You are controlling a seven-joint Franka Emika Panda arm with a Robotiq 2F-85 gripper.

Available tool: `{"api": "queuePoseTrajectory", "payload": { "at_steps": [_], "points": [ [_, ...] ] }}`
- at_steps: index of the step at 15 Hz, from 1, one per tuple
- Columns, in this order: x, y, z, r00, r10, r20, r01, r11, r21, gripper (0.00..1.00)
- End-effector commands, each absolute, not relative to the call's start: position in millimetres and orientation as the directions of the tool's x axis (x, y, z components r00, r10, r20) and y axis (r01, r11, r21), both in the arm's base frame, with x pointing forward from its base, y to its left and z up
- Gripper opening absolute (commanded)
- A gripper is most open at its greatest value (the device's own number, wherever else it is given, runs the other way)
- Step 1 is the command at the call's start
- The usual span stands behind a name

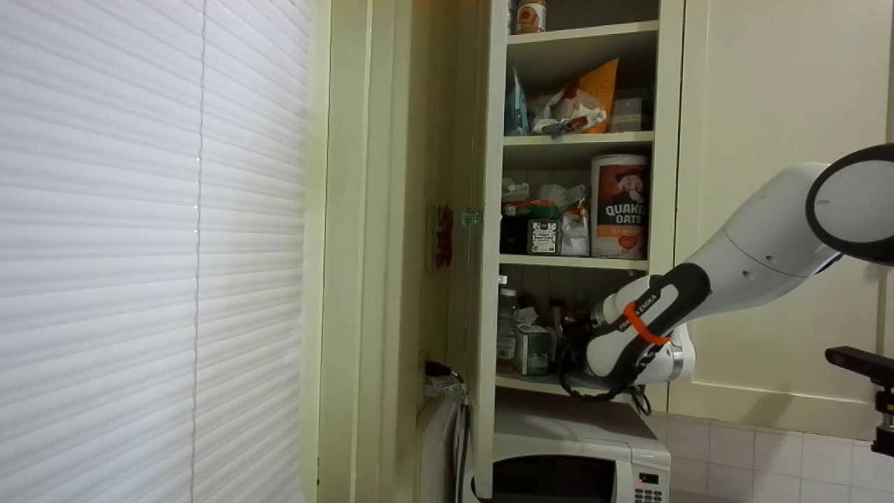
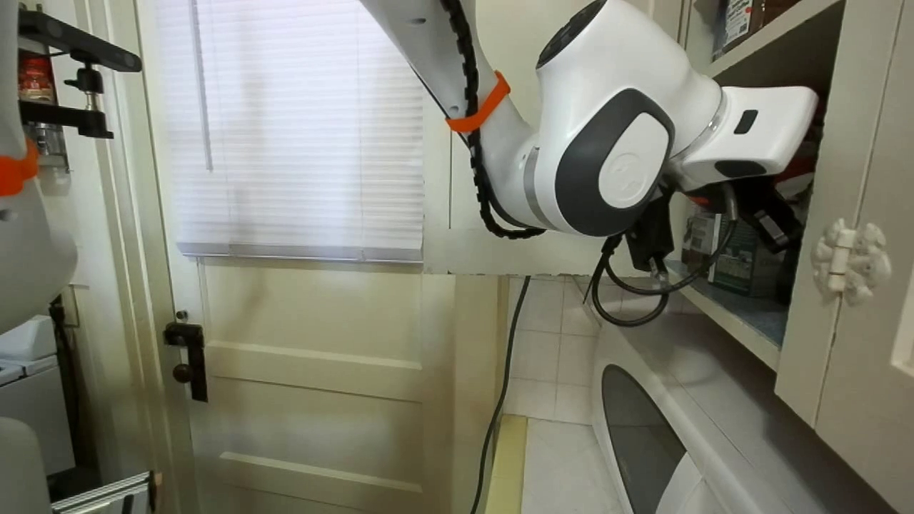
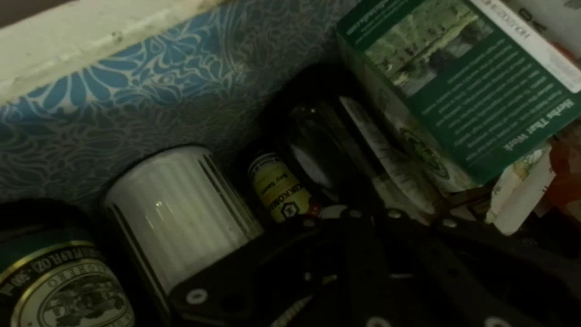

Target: Put the bottle in the top cabinet

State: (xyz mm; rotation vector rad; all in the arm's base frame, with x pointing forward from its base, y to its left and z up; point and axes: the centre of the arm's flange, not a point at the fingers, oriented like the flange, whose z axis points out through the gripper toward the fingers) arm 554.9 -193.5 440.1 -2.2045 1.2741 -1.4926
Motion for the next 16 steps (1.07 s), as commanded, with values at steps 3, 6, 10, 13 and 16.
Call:
{"api": "queuePoseTrajectory", "payload": {
  "at_steps": [3,6,10,13,16],
  "points": [
    [577.3,-186.4,430.0,0.072,-0.749,0.659,-0.543,-0.583,-0.604,0.0],
    [588.4,-184.3,428.5,0.059,-0.754,0.654,-0.531,-0.579,-0.619,0.0],
    [601.6,-184.3,426.5,0.029,-0.756,0.654,-0.527,-0.568,-0.633,0.0],
    [607.2,-187.0,425.6,0.008,-0.752,0.659,-0.529,-0.563,-0.635,0.0],
    [612.1,-189.2,424.2,-0.004,-0.745,0.667,-0.533,-0.563,-0.632,0.0]
  ]
}}
